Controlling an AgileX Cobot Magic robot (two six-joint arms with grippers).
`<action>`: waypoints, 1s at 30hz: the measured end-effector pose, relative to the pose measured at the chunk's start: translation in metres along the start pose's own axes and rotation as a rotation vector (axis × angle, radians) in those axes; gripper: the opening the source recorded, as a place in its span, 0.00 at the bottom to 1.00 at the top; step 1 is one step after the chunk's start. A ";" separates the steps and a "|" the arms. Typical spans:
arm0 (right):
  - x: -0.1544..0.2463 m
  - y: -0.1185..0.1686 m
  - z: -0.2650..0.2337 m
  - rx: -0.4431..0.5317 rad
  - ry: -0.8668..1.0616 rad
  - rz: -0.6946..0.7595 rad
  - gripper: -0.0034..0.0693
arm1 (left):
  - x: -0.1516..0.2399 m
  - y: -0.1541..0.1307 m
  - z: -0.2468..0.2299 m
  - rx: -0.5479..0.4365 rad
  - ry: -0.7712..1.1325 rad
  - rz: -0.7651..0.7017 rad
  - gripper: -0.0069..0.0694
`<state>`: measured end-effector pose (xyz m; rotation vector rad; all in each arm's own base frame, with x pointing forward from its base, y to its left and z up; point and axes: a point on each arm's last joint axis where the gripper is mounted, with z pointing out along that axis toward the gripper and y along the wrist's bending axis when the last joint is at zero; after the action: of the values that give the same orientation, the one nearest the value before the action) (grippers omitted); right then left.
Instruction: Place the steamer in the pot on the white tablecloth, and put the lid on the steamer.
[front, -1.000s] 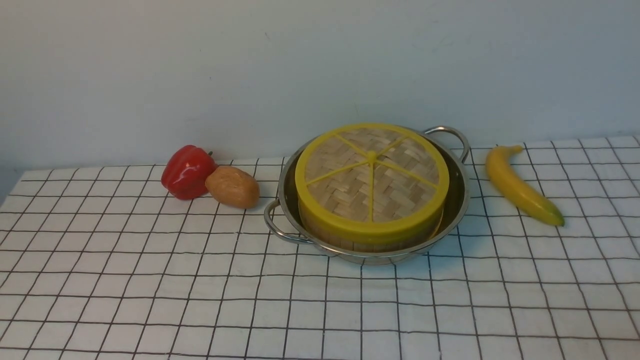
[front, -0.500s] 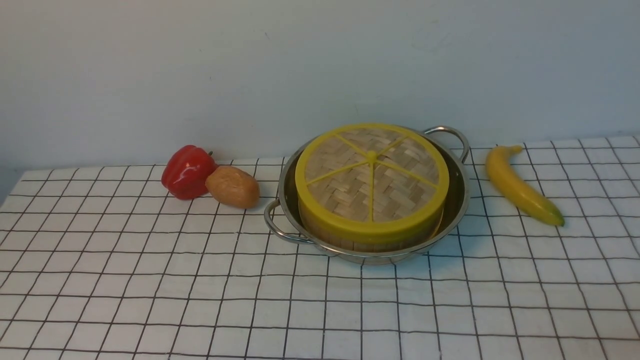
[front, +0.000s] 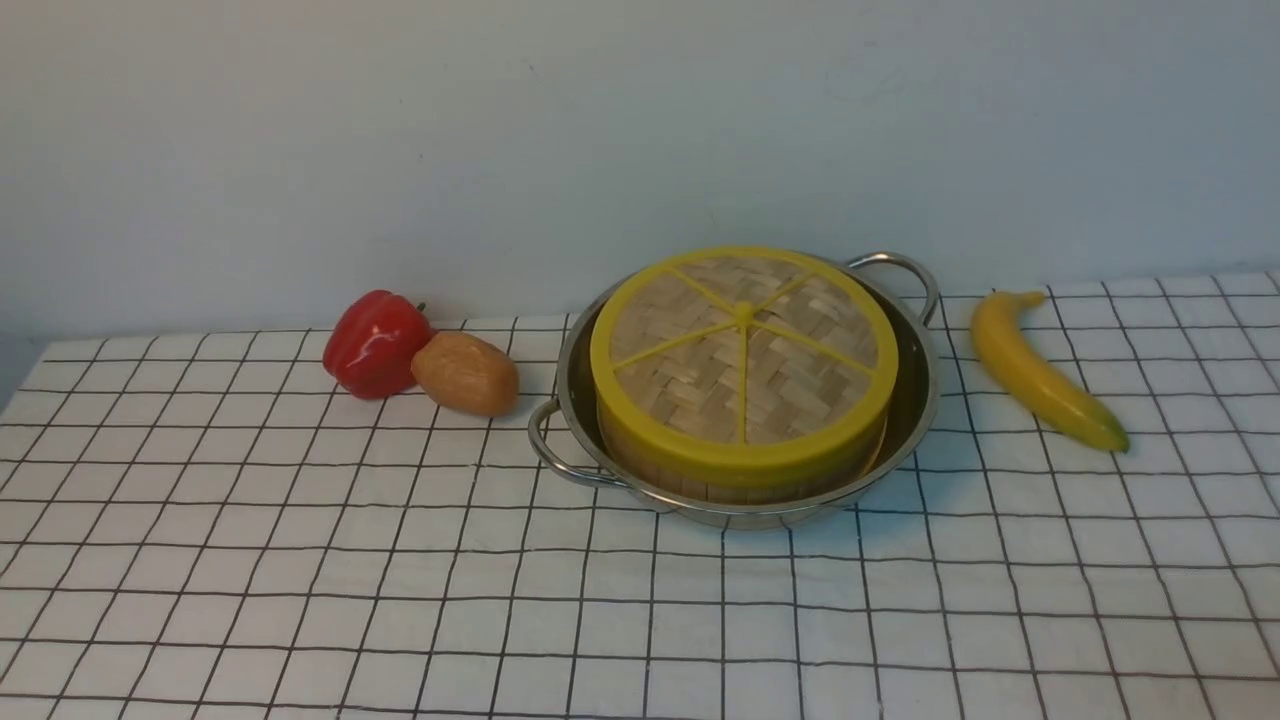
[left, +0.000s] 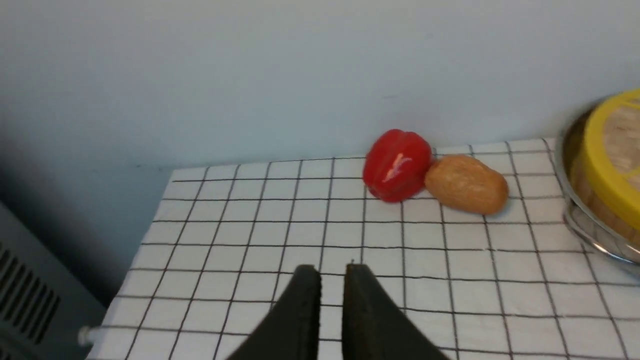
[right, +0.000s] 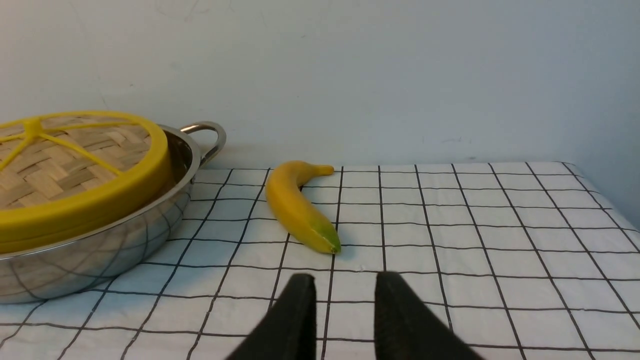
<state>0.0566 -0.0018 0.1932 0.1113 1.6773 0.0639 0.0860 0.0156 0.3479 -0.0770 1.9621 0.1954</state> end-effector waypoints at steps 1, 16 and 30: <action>0.000 0.000 0.000 0.000 0.000 0.000 0.32 | 0.004 0.000 0.003 -0.010 -0.010 -0.014 0.19; 0.000 0.000 0.000 -0.001 -0.004 0.001 0.38 | 0.158 -0.016 0.033 0.006 -0.197 -0.089 0.22; 0.000 0.000 0.000 -0.001 -0.004 0.002 0.38 | 0.166 -0.020 0.032 0.080 -0.142 -0.105 0.24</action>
<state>0.0562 -0.0018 0.1934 0.1126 1.6734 0.0655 0.0535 0.0082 0.1811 -0.1110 1.8167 0.0515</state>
